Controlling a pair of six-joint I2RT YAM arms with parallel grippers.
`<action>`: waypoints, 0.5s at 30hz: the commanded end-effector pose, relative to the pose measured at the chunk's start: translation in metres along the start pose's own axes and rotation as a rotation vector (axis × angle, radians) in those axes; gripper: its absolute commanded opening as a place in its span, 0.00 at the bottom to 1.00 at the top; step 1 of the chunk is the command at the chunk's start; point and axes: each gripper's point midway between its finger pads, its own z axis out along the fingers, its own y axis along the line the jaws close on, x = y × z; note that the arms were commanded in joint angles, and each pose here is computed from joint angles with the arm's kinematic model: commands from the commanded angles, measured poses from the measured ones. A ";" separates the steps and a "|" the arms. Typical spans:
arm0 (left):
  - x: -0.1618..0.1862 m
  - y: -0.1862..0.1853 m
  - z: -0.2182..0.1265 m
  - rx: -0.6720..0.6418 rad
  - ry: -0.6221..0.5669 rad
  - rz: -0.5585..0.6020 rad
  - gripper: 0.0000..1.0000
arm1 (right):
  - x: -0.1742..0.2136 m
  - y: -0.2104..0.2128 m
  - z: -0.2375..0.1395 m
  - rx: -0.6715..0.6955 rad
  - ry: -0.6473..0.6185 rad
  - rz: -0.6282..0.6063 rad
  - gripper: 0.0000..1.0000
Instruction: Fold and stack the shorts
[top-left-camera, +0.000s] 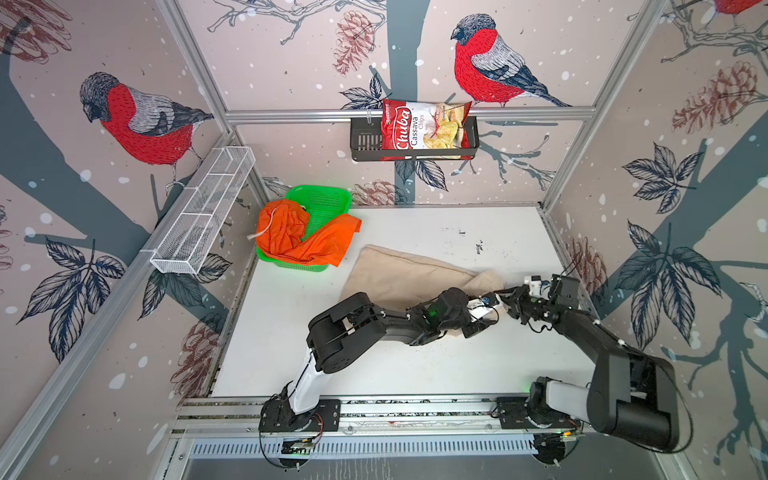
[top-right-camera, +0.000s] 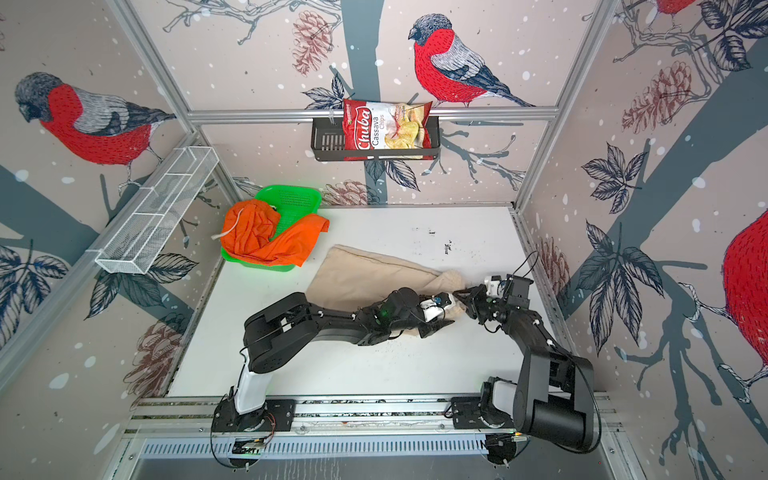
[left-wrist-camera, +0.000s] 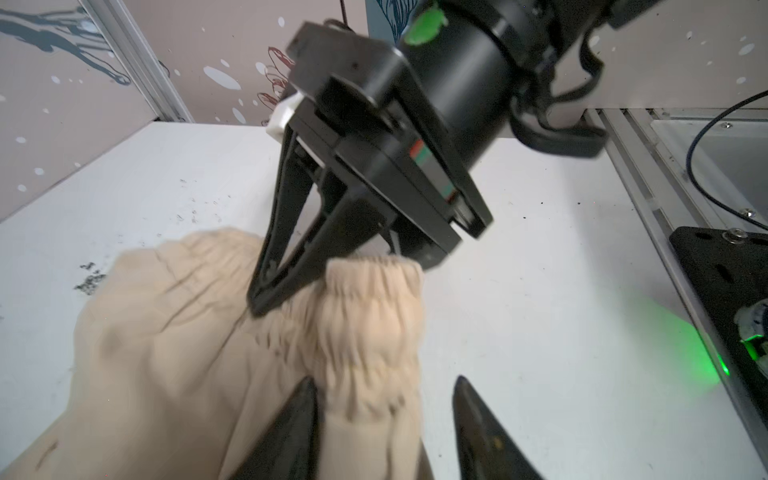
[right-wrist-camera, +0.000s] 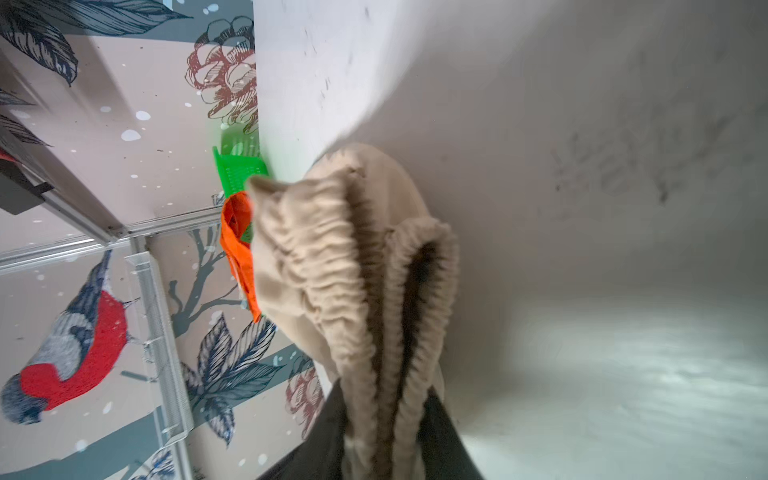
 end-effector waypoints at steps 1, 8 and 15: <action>-0.019 0.021 -0.017 -0.075 -0.047 -0.068 0.59 | -0.016 -0.013 -0.017 0.195 -0.062 -0.136 0.21; 0.002 0.080 -0.069 -0.271 0.057 -0.364 0.58 | -0.058 0.025 -0.056 0.393 -0.170 -0.303 0.15; 0.057 0.133 -0.129 -0.484 0.219 -0.649 0.57 | -0.096 0.099 -0.072 0.460 -0.289 -0.467 0.15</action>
